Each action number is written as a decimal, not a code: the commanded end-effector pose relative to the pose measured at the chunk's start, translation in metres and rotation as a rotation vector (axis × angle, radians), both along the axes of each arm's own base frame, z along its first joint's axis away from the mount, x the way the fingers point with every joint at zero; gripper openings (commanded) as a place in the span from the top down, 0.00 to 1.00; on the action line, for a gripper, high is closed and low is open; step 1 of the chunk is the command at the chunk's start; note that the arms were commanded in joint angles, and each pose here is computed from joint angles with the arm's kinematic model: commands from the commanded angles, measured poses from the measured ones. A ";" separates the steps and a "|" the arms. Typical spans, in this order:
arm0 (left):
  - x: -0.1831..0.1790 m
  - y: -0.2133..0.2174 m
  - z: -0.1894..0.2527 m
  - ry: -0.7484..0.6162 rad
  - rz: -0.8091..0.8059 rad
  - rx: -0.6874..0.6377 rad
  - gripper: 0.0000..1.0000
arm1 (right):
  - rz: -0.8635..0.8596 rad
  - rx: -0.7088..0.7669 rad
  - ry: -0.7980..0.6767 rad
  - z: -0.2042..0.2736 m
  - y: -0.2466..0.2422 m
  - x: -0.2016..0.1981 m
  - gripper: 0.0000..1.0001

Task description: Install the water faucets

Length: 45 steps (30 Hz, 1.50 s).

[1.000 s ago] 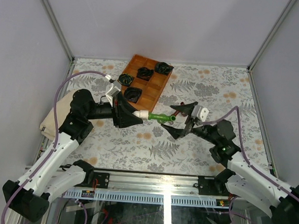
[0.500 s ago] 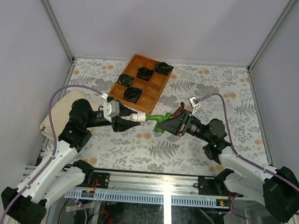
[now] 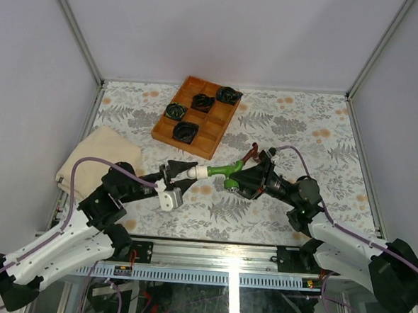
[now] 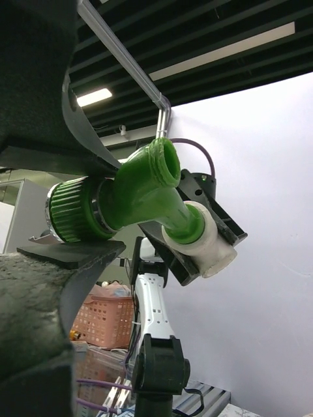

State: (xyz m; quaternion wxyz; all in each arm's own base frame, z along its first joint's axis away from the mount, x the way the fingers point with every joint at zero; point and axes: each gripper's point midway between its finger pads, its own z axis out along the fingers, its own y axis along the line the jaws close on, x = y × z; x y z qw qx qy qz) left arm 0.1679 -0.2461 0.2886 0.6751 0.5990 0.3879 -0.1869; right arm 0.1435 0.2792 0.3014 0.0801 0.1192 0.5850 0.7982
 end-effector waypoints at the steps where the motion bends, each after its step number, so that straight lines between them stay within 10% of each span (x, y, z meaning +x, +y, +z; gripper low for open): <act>1: 0.017 0.009 -0.023 -0.066 0.128 0.124 1.00 | -0.043 0.118 -0.076 0.052 -0.016 -0.010 0.75; 7: 0.018 0.007 -0.031 -0.038 0.161 0.134 1.00 | -0.120 0.090 -0.022 0.039 -0.026 -0.006 0.54; 20: 0.015 0.006 -0.069 -0.218 0.271 0.404 1.00 | -0.099 0.260 0.069 0.052 -0.045 -0.010 0.44; 29: 0.008 -0.001 -0.055 -0.123 0.281 0.282 1.00 | -0.135 0.226 0.060 0.042 -0.043 -0.005 0.27; 39: 0.002 -0.017 -0.045 0.329 0.297 0.018 1.00 | -0.504 -0.551 -0.003 -0.093 -0.058 0.040 0.16; 45: 0.013 -0.020 -0.086 0.624 0.390 0.002 1.00 | -0.748 -0.762 0.000 -0.118 -0.112 0.052 0.15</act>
